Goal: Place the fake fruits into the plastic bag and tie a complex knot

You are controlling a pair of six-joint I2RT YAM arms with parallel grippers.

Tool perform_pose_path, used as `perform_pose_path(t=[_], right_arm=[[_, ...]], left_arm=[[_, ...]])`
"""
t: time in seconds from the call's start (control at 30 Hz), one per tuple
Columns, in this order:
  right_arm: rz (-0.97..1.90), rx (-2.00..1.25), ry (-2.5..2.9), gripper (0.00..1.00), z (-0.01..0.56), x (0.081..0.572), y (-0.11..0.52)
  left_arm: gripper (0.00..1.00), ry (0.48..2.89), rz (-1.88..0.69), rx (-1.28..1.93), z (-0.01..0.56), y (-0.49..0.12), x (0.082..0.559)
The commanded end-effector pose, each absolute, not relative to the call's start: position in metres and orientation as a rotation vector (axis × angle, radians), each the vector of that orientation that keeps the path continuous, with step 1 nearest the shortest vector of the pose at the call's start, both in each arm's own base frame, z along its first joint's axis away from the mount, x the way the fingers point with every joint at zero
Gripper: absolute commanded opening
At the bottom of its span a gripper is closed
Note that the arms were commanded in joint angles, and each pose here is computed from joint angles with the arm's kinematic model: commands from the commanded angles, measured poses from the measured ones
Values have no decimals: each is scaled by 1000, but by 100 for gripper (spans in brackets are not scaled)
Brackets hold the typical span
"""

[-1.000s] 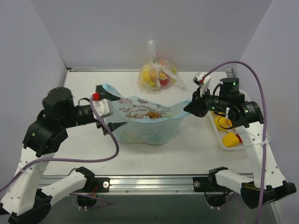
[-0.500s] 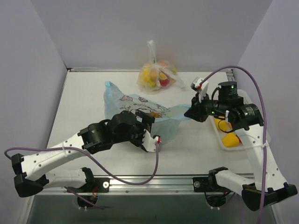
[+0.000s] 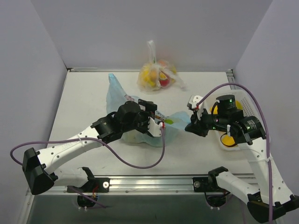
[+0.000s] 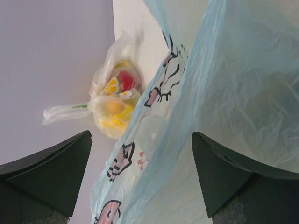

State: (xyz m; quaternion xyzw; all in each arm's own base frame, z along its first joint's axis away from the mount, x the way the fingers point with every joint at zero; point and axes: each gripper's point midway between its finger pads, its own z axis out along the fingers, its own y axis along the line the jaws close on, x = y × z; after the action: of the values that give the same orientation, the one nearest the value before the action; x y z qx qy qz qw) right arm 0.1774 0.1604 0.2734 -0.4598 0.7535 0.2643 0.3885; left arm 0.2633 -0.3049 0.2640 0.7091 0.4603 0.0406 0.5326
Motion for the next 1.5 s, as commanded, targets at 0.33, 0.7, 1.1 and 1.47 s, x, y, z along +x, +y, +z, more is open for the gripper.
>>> perform_pose_path(t=[0.33, 0.7, 1.1, 1.47], right_arm=[[578, -1478, 1807, 0, 246, 154, 157], [514, -1668, 1711, 0, 233, 138, 152], [411, -1691, 1644, 22, 238, 147, 147], [248, -1271, 1591, 100, 265, 196, 111]], left_arm=[[98, 1040, -173, 1738, 273, -331, 243], [97, 1072, -262, 1856, 250, -340, 247], [7, 1254, -391, 2047, 186, -317, 224], [0, 1175, -624, 1921, 225, -307, 203]])
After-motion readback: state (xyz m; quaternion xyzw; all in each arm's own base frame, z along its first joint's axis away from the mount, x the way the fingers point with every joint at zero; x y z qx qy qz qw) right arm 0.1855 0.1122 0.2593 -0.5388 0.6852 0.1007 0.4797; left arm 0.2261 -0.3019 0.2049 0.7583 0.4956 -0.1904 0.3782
